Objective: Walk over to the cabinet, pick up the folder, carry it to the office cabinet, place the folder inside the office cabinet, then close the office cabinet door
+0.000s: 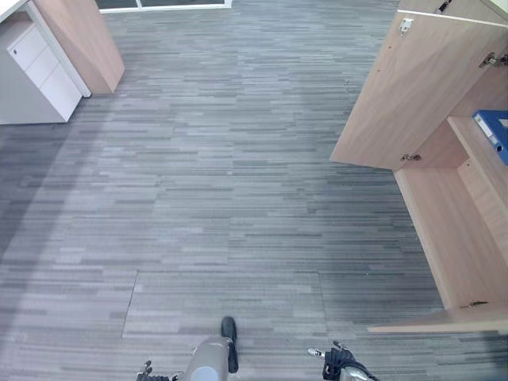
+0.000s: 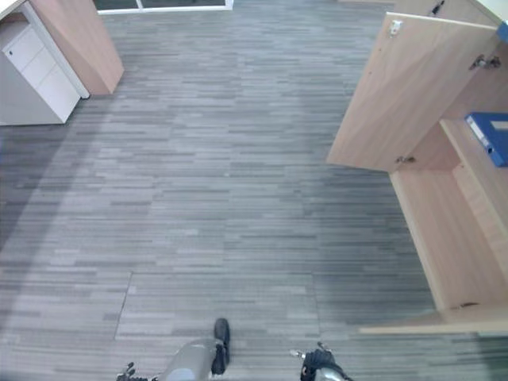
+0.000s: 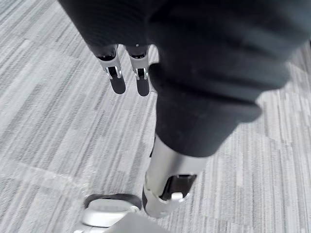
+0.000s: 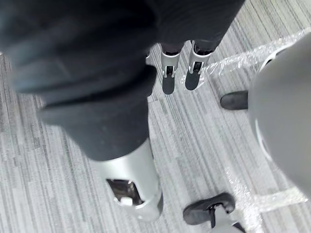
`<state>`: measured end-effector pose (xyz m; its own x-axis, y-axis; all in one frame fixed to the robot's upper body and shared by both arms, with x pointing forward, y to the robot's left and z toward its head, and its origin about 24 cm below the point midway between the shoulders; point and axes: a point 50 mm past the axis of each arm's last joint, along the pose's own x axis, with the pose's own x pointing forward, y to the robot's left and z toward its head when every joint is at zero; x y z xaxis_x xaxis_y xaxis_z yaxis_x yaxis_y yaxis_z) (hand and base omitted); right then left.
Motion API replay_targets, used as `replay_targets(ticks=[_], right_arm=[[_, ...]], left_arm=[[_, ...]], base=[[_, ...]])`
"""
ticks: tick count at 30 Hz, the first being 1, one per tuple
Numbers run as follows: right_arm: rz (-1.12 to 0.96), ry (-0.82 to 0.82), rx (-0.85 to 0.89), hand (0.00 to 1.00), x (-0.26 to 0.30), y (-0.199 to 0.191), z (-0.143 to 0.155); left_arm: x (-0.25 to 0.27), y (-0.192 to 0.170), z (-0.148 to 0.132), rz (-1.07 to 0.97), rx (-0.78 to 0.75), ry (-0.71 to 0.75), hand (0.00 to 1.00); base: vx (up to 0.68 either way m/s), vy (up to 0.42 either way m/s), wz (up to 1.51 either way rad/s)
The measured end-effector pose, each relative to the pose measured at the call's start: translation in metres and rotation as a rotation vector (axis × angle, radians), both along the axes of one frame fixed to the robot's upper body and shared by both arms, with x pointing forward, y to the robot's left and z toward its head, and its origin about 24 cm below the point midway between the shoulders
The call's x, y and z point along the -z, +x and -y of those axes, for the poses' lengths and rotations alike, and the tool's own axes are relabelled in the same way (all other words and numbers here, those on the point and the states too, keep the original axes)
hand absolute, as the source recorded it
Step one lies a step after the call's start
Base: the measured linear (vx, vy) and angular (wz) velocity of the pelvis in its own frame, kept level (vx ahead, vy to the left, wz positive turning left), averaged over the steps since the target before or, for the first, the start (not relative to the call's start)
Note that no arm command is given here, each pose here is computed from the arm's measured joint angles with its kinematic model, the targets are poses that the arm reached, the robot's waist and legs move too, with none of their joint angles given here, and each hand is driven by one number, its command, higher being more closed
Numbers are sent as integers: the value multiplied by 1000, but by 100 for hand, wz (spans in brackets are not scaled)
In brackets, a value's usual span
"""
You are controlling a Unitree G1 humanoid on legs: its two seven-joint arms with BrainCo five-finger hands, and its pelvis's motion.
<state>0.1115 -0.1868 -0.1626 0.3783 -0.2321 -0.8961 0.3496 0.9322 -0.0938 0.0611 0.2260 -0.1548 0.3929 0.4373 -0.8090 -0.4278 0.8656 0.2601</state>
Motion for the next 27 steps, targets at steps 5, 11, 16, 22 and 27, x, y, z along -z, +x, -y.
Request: replay_targets(ticks=[5, 11, 16, 22, 27], right_arm=[[7, 6, 16, 0, -1, 0, 8], [50, -2, 8, 0, -5, 10, 7], [62, 9, 6, 0, -6, 17, 2], [40, 4, 82, 0, -3, 1, 7], [37, -15, 89, 0, -3, -6, 10]], left_arm=[[1, 1, 2, -18, 100, 2, 0], [4, -7, 2, -63, 153, -10, 0], [4, -7, -2, -82, 164, -4, 0], [3, 1, -3, -61, 126, 2, 0], [-4, 10, -5, 45, -38, 8, 0]], base=[[369, 373, -21], [236, 110, -22], [93, -58, -44], [294, -205, -29], [375, -134, -100]])
